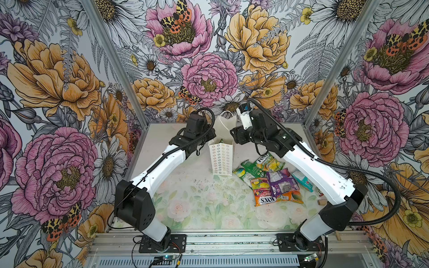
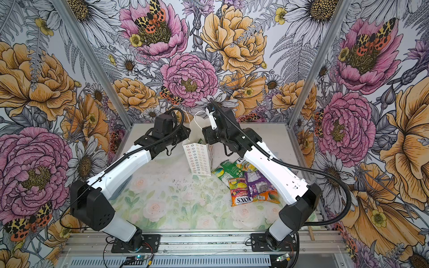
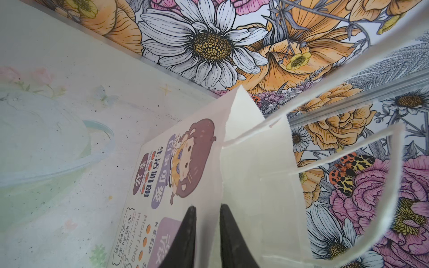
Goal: Place the snacks into the paper bag
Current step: Pick up the snack.
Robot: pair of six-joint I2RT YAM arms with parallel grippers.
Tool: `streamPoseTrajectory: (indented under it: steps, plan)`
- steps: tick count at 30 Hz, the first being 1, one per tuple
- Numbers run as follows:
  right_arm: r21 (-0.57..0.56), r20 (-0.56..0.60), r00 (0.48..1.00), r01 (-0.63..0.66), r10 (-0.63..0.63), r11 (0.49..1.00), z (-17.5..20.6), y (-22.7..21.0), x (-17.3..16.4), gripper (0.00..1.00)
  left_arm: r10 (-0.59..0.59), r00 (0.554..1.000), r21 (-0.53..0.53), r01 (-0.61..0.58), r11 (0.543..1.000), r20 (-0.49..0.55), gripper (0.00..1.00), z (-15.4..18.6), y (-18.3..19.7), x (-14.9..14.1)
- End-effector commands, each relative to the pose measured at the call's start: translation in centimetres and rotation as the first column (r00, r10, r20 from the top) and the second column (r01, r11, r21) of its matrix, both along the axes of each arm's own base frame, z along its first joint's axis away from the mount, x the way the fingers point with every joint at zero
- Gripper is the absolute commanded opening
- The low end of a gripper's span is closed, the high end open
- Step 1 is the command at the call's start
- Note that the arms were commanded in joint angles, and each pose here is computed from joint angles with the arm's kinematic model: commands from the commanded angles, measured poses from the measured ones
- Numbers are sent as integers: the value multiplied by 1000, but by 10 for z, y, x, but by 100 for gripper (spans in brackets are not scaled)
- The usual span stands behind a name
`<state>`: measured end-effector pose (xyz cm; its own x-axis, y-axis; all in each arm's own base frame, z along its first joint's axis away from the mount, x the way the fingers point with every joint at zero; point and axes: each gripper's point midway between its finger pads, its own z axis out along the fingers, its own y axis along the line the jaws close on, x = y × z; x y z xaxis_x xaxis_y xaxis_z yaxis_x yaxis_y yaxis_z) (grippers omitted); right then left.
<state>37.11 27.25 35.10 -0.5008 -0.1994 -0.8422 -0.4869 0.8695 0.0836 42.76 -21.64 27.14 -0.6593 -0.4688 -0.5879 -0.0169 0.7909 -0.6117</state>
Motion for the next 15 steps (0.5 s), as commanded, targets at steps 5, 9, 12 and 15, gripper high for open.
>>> streamPoseTrajectory:
  steps: [5,9,12,15]
  plan:
    - [42,28,1000,8,-9,999,19,-11,-8,66,-12,1000,18,13,1000,-26,12,-18,-4,1]
    - [48,29,1000,1,-2,999,21,-15,-11,66,-12,1000,19,12,1000,-27,9,-19,-4,2]
    - [55,31,1000,1,-2,998,23,-23,-14,67,-11,1000,18,12,1000,-28,7,-19,-4,2]
    - [65,24,1000,7,-8,998,22,-34,-20,67,-15,1000,11,15,1000,-25,5,-17,-5,2]
